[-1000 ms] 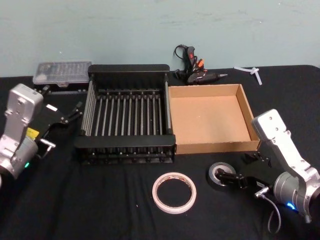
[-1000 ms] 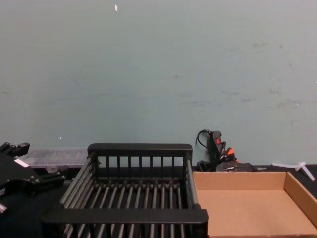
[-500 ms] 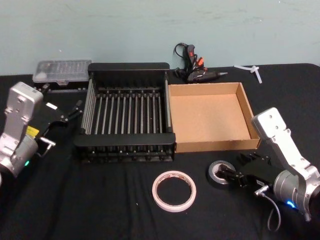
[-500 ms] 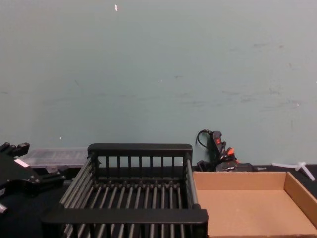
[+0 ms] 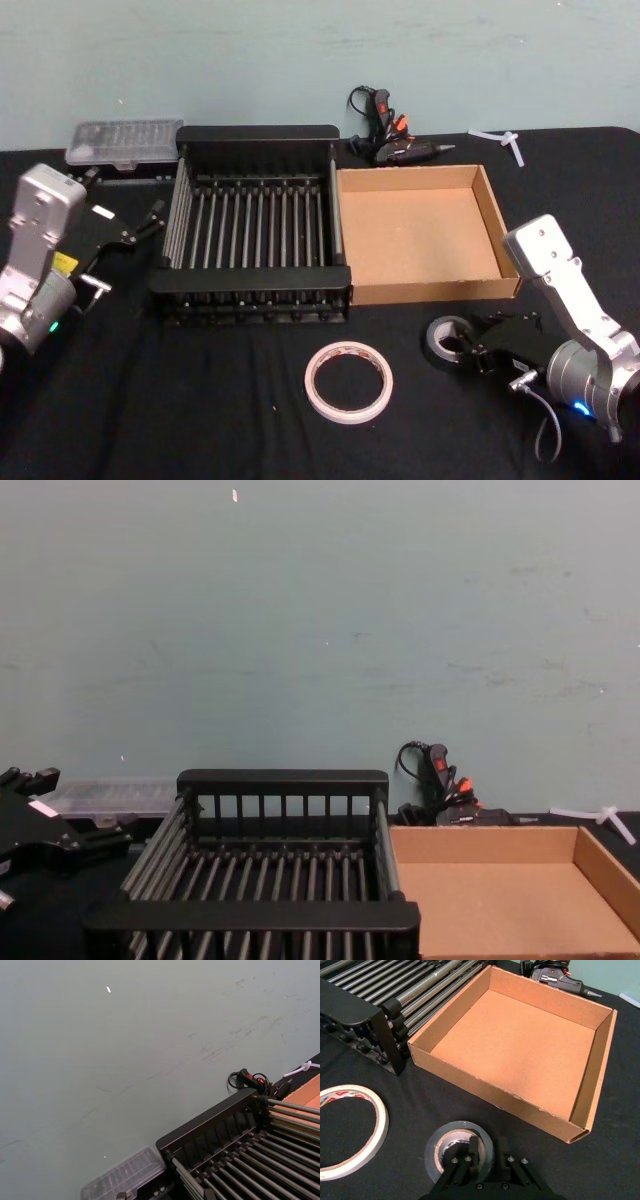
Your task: Pick up the white tape and place it into the black box , Pick up the silver tape and place it into the brown box.
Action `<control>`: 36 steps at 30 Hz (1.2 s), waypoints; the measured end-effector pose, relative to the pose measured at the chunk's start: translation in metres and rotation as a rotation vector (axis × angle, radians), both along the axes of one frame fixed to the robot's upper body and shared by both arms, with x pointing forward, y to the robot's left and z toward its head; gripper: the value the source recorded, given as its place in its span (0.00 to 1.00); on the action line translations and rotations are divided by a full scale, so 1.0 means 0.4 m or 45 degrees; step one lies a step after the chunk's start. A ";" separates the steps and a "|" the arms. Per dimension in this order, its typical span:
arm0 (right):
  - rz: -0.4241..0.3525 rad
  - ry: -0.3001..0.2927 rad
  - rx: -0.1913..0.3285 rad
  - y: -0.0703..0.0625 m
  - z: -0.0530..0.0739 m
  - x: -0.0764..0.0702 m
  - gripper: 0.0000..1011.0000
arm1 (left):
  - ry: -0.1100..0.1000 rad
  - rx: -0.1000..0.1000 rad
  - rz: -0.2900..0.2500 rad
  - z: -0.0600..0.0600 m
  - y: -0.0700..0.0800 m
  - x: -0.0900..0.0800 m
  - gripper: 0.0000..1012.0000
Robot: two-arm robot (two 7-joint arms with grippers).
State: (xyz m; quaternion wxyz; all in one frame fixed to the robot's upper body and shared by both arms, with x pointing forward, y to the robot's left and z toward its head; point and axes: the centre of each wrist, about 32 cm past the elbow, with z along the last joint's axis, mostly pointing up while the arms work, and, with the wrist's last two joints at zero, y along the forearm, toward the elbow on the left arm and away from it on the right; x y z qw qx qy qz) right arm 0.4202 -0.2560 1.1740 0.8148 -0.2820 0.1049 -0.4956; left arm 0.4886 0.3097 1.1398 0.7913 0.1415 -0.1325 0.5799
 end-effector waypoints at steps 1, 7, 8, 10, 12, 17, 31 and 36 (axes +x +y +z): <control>0.000 0.000 0.000 0.000 0.000 0.000 0.24 | 0.000 0.000 0.000 0.000 0.000 0.000 0.99; 0.000 0.000 0.000 0.000 0.000 0.000 0.14 | 0.000 0.000 0.000 0.000 0.000 0.000 0.99; 0.000 0.000 0.000 0.000 0.000 0.000 0.14 | 0.000 0.000 0.000 0.000 0.000 0.000 0.99; 0.000 0.000 0.000 0.000 0.000 0.000 0.14 | 0.000 0.000 0.000 0.000 0.000 0.000 0.99; 0.000 0.000 0.000 0.000 0.000 0.000 0.14 | 0.000 0.000 0.000 0.000 0.000 0.000 0.99; 0.005 -0.008 0.014 -0.003 0.002 -0.002 0.14 | 0.000 0.000 0.000 0.000 0.000 0.000 0.99; 0.058 -0.126 0.066 -0.012 0.050 -0.010 0.14 | 0.000 0.000 0.000 0.000 0.000 0.000 0.99; 0.064 -0.195 0.073 -0.014 0.071 0.002 0.14 | 0.000 0.000 0.000 0.000 0.000 0.000 0.99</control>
